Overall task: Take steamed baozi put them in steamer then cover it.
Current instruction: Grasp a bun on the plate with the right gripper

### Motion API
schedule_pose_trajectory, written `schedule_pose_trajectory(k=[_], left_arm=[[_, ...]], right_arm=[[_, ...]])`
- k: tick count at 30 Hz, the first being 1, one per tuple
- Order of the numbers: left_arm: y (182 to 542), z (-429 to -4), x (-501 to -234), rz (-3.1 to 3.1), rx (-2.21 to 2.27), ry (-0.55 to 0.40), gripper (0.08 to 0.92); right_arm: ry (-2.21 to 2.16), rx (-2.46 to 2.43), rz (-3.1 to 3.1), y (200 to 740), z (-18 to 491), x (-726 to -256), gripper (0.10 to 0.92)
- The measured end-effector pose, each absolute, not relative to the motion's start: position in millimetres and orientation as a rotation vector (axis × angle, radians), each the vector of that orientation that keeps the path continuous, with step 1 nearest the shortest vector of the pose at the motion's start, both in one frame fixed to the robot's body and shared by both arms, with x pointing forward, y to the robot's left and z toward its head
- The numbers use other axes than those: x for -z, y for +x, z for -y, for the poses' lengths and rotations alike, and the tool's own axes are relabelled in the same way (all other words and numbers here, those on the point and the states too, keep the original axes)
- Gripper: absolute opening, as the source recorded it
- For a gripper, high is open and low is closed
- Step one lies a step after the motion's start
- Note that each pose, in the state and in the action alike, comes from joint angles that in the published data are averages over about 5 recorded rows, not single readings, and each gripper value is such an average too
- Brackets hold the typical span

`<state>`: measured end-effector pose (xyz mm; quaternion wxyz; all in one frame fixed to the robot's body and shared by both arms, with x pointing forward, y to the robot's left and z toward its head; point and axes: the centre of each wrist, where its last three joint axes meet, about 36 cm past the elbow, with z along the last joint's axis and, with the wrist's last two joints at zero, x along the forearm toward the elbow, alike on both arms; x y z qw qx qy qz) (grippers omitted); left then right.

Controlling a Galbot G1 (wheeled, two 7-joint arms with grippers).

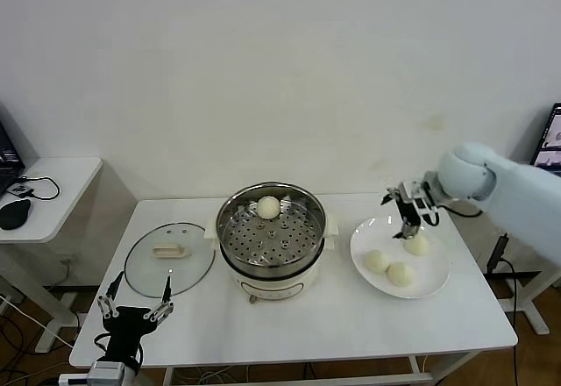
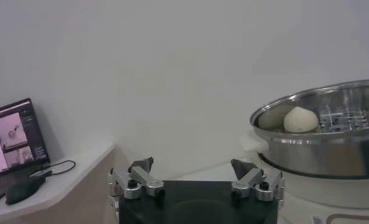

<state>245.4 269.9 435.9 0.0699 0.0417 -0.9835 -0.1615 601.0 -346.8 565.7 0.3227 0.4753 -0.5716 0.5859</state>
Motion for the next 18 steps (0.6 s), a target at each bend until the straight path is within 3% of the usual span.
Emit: schedule_pose_trajectory(k=[18], left_arm=[[242, -273, -428, 2.924, 0.493, 0.137, 0.823]], right_arm=[[1.252, -1.471, 1.436, 621, 323, -482, 0.823]])
